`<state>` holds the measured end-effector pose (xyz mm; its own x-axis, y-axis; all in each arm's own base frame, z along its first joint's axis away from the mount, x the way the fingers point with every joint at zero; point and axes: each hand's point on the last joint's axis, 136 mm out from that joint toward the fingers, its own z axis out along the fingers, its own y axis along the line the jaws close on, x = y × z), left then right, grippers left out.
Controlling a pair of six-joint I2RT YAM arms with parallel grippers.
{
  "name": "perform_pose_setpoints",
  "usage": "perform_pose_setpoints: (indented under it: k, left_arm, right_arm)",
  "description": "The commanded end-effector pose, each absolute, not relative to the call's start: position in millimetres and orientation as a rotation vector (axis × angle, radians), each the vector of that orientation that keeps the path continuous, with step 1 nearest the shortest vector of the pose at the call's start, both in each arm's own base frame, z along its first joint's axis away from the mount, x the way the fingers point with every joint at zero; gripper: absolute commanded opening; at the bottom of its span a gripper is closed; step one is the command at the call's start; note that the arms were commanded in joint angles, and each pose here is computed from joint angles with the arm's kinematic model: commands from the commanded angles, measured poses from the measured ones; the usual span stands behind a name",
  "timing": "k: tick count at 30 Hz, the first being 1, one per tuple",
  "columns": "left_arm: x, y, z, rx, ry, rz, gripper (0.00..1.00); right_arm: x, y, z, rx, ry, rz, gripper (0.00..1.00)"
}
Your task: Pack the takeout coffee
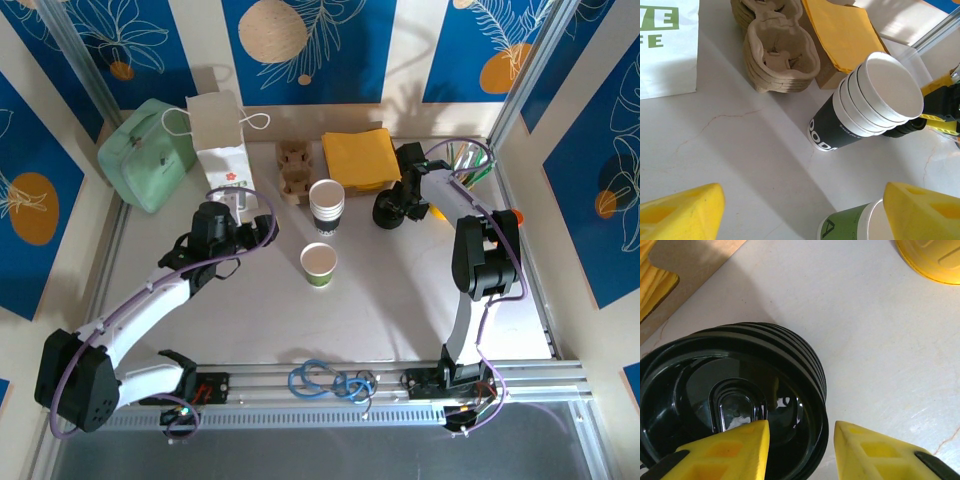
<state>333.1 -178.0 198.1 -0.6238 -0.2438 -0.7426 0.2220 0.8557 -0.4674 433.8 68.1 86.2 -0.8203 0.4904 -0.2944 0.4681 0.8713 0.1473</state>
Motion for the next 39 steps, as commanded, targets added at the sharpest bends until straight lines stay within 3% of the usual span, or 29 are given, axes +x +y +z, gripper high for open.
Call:
perform_pose_setpoints:
  k: [1,10,39]
  left_arm:
    - [332,-178,200,0.010,2.125,-0.656,0.82]
    - [332,-179,199,0.006,2.127,-0.665,0.83]
    - [334,-183,204,0.021,2.121,-0.668,0.82]
  right_arm:
    - [436,62,93,0.730,2.709,0.083,0.38]
    - [438,61,88,0.739,2.720,0.101,0.28]
    - [438,70,98,0.680,2.715,0.145,0.14]
